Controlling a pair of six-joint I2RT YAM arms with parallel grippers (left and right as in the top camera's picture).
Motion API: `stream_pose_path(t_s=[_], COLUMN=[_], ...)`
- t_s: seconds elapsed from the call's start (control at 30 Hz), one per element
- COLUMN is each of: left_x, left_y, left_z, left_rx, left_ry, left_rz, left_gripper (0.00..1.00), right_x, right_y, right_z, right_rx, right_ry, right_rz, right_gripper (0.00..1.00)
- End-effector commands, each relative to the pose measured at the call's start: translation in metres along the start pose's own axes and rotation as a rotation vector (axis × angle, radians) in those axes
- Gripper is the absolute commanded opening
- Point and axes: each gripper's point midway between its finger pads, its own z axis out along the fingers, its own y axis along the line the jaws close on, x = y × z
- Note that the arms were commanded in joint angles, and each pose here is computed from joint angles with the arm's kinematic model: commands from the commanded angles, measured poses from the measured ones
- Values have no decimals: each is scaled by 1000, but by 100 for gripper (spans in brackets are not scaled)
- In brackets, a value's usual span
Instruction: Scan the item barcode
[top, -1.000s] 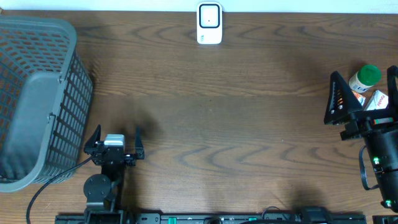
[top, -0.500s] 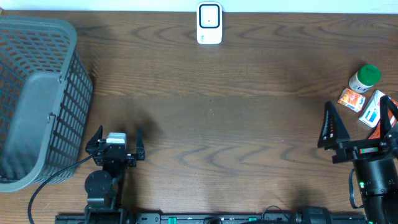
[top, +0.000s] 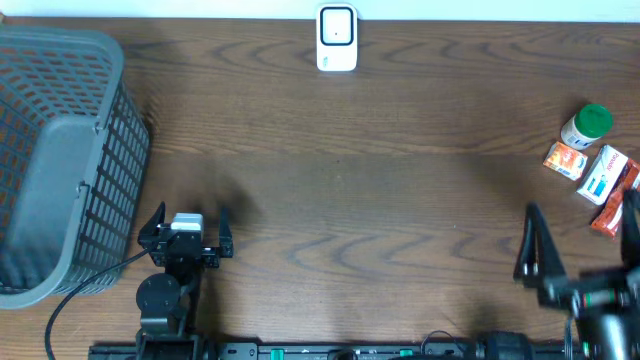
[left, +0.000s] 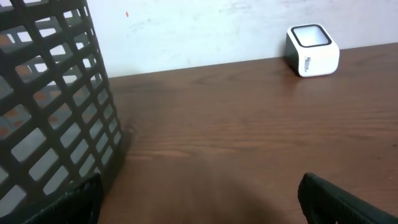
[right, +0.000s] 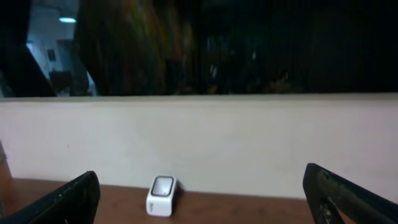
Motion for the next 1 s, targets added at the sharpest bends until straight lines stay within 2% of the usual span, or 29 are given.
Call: stream_pose_path(t_s=[0.0,0.2,0.33,0.7,0.87,0.97], left_x=[14,-1,1,1,1,1], left_y=[0,1,1,1,1,1], left_z=[0,-4,-3,-3,-3,-3], left_rx=[1,-8,-7,-7,-7,-8], left_ry=[51,-19,-12,-12,-12,-12], left_rz=[9,9,9,9,9,9], left_gripper=[99,99,99,99,99,99], right_x=[-11,-10,-12,-68,-90,-85], right_y=[9,8,9,13,-15,-24], right_z=[-23,-28,-28,-38,-38,-23], right_rx=[-32,-25,-25,-40,101,140], right_ry=[-60,-63,-72,-301,-396,-370], right_rz=[-64,-61,-62,-35,78,108], right_gripper=[99,99,99,99,99,99])
